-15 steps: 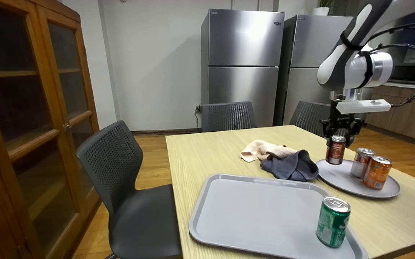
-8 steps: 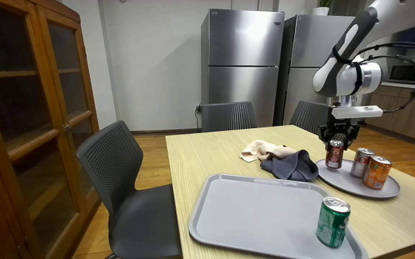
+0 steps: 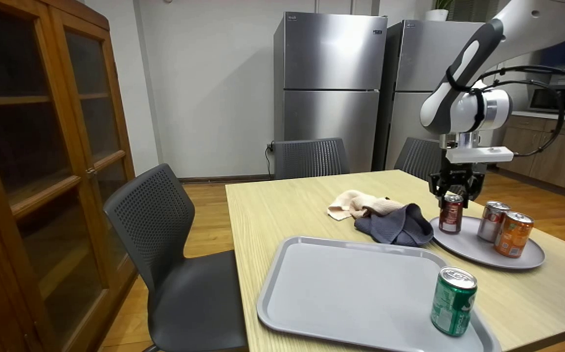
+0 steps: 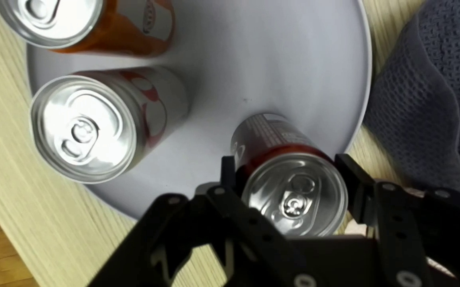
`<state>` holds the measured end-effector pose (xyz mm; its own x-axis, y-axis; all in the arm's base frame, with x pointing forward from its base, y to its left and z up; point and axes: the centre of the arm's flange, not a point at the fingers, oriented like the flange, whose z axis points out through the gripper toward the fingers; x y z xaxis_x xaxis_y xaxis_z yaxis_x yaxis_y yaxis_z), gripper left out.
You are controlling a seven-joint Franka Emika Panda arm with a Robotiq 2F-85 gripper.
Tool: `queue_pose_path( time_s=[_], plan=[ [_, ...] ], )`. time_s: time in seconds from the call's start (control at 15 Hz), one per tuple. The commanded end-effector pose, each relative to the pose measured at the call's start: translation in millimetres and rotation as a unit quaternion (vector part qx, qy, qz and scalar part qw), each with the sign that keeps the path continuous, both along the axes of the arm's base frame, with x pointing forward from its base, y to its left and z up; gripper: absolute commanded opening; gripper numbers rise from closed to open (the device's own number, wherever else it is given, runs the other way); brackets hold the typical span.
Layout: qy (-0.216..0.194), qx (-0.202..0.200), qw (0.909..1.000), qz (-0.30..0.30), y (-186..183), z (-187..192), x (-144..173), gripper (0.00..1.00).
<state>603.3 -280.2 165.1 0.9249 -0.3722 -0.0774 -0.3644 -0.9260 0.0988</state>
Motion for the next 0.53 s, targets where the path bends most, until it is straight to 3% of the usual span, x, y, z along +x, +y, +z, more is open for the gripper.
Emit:
queue_pose_path(
  time_s=[0.0, 0.47],
  plan=[
    [0.000, 0.017, 0.9997, -0.015, -7.2, 9.1, 8.8, 0.38],
    [-0.003, 0.016, 0.9999, -0.007, -7.7, 9.0, 4.9, 0.38]
  ],
)
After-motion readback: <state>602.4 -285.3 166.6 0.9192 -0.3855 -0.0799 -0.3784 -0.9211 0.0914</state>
